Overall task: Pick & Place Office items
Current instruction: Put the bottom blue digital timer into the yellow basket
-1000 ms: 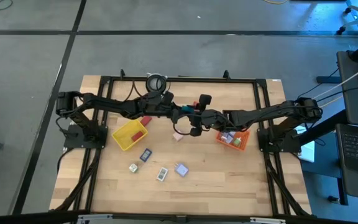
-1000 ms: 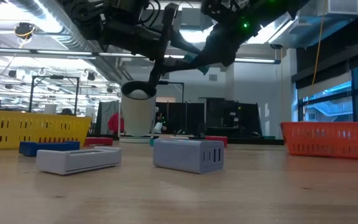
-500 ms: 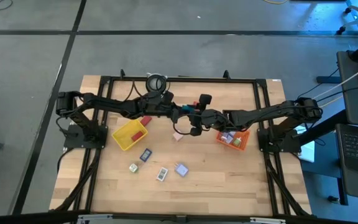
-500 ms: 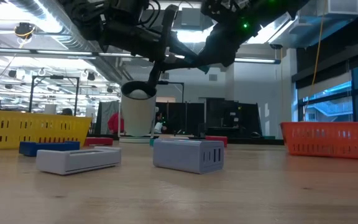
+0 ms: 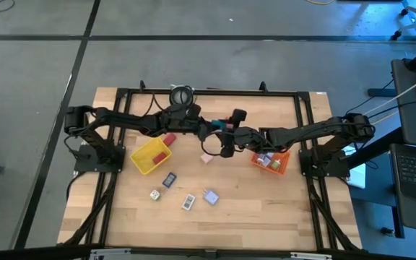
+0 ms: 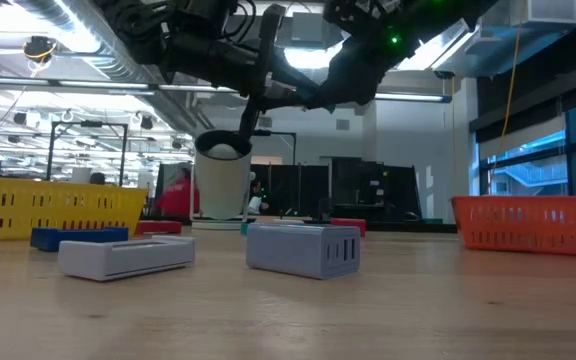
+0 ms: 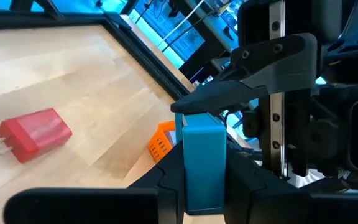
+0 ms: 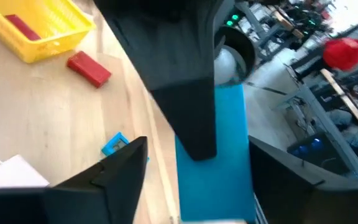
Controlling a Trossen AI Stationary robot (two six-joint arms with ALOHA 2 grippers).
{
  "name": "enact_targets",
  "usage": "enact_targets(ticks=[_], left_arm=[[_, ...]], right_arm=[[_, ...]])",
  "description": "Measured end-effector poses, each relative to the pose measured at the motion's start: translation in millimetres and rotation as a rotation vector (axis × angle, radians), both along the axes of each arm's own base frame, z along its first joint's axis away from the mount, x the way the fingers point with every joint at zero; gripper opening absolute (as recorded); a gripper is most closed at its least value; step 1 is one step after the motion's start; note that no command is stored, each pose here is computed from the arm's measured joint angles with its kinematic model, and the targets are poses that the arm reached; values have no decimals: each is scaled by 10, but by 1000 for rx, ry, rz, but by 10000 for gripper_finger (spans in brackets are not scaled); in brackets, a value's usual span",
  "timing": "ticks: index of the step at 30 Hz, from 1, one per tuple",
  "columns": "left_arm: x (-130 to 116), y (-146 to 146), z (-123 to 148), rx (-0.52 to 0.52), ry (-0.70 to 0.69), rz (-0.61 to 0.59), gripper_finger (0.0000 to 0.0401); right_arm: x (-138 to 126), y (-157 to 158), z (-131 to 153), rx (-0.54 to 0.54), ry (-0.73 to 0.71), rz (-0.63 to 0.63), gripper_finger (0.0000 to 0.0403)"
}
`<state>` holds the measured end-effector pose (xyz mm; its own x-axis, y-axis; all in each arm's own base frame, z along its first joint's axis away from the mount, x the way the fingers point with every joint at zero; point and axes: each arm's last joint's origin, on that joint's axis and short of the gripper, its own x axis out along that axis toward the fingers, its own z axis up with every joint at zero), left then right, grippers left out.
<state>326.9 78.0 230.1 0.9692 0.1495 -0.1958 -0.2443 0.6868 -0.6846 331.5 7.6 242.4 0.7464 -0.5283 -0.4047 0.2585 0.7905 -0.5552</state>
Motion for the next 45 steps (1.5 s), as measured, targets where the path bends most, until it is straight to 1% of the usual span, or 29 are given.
enact_targets(ticks=[2, 5, 10, 13, 15, 18, 21, 24, 26, 28, 29, 31, 35, 37, 40, 43, 45], left_arm=[[-28, 24, 46, 9, -10, 4, 59], [-78, 51, 129, 36, -25, 10, 59], [-247, 108, 336, 96, -34, 17, 59], [-409, 116, 475, 138, -9, 4, 59], [-551, 93, 578, 173, 20, -6, 59], [-857, 9, 810, 282, 37, -16, 59], [-1218, -121, 1036, 404, 46, 55, 59], [-1565, -290, 1157, 500, -1, 130, 59], [-1763, -382, 1150, 525, -47, 170, 59], [-1915, -448, 1082, 533, -76, 208, 59], [-1969, -471, 1032, 533, -88, 223, 59], [-2037, -510, 909, 532, -100, 217, 59], [-2082, -565, 690, 521, -96, 173, 59], [-2092, -587, 628, 519, -88, 153, 59], [-2101, -613, 580, 515, -57, 122, 59], [-2104, -634, 498, 495, 21, 96, 59], [-2114, -638, 431, 463, 87, 116, 59]], right_arm=[[-15, -7, 16, -14, 0, -22, 272], [-53, 12, 83, -46, -6, -31, 277], [-170, 54, 265, -99, -28, -46, 268], [-313, 63, 397, -87, -35, -52, 259], [-442, 66, 509, -22, -73, -49, 253], [-674, 68, 689, 151, -143, 9, 246], [-938, 58, 861, 291, -208, 31, 239], [-1170, 64, 976, 365, -265, 98, 232], [-1306, 64, 971, 371, -273, 157, 227], [-1439, 61, 934, 388, -283, 210, 221], [-1505, 59, 919, 398, -306, 234, 217], [-1627, 56, 854, 403, -349, 295, 210], [-1819, 61, 631, 436, -443, 404, 196], [-1930, 50, 490, 453, -477, 415, 191], [-2063, 36, 355, 491, -562, 428, 188], [-2136, 28, 190, 536, -576, 417, 188], [-2165, 24, 127, 555, -591, 412, 187]])
